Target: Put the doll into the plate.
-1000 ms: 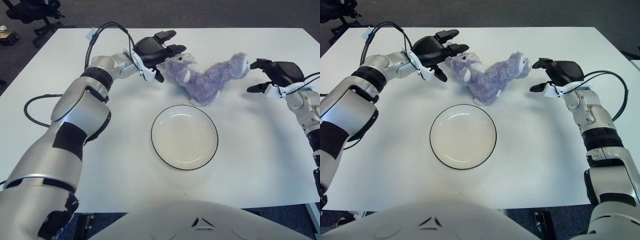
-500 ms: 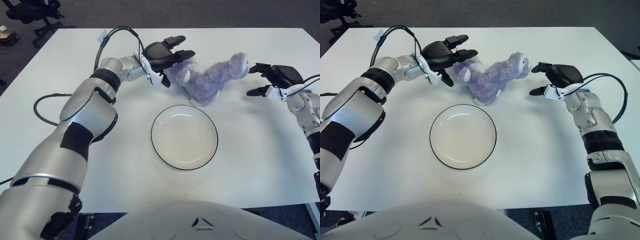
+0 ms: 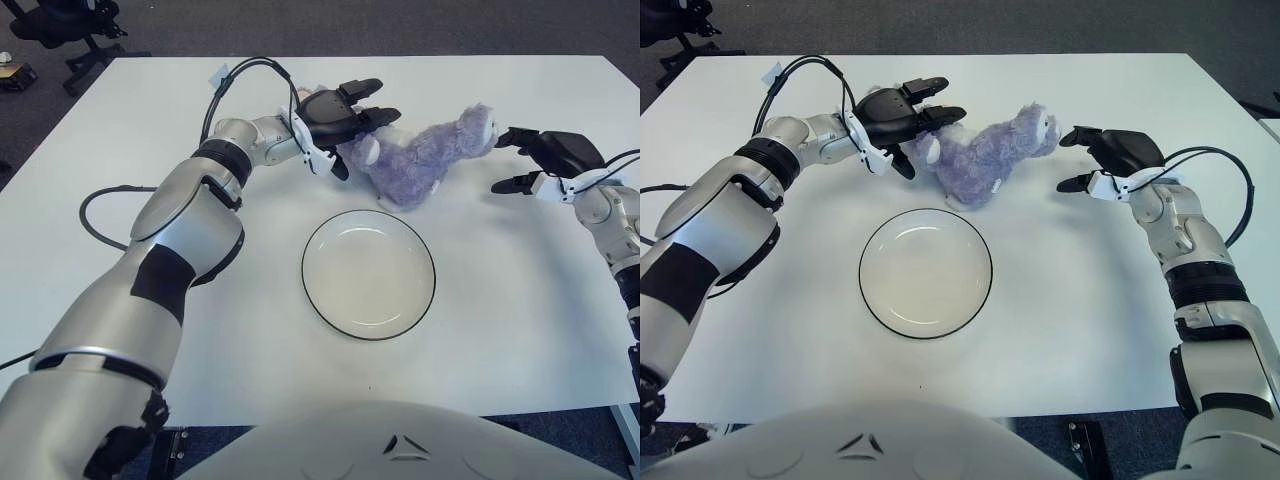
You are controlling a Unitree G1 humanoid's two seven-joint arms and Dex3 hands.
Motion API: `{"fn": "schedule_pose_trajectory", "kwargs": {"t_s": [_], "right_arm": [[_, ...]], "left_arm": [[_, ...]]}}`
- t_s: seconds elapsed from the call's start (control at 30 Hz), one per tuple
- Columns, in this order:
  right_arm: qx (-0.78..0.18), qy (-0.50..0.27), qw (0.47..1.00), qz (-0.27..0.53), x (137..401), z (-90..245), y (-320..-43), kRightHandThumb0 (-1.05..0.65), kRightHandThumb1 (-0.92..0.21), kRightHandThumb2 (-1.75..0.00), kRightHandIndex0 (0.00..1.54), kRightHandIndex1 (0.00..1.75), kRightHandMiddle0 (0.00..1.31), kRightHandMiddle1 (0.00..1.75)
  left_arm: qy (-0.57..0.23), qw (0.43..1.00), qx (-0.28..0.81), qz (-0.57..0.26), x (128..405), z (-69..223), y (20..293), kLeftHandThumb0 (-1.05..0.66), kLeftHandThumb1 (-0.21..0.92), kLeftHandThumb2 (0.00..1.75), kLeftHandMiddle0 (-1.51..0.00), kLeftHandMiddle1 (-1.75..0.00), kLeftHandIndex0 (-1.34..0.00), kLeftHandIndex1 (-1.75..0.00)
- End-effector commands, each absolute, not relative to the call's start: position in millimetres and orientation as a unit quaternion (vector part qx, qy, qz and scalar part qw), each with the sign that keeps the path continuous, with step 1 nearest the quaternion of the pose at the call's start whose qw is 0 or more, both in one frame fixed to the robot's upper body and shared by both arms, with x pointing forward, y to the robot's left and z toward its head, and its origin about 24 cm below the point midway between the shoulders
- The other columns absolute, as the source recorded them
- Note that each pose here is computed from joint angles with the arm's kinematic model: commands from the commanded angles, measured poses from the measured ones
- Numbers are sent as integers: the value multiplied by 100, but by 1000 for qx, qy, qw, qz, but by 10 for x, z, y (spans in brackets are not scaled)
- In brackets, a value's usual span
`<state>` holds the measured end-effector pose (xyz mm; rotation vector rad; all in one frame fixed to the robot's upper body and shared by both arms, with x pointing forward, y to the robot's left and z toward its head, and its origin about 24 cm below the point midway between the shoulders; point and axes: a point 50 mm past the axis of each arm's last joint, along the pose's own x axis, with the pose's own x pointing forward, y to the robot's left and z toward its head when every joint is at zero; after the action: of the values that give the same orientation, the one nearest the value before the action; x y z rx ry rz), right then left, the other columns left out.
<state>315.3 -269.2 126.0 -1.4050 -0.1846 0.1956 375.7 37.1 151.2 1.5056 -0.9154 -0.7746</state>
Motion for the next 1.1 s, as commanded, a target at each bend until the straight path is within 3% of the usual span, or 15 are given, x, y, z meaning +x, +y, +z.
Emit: {"fn": "schedule_pose_trajectory", "kwargs": {"t_s": [0.0,0.57,0.67,1.03,1.07], "right_arm": [[-647,-85,753,84,3127,1310,-2738,-51,-92,-16,70,29,47,49],[-653,-137,731,145,2858,1403,-2560,-53,-92,-27,76,29,48,50],[-659,-172,711,175,2726,1453,-2475,-52,-92,-27,80,32,52,52],[-662,-185,698,198,2608,1490,-2355,-51,-92,-27,83,34,55,56],[-660,-188,696,210,2561,1510,-2320,-50,-92,-26,82,42,53,63]], "left_arm": [[-395,561,650,-328,3774,1584,354,-81,87,0,-9,-1,-19,0],[-354,583,648,-339,3759,1428,236,-82,87,0,-12,-1,-21,-1],[-323,592,654,-344,3776,1376,229,-78,86,0,-15,-2,-23,-2],[-308,590,666,-337,3791,1334,227,-72,83,0,-24,-1,-29,-2],[-305,588,671,-334,3787,1296,220,-69,83,0,-29,-3,-34,-5]]}}
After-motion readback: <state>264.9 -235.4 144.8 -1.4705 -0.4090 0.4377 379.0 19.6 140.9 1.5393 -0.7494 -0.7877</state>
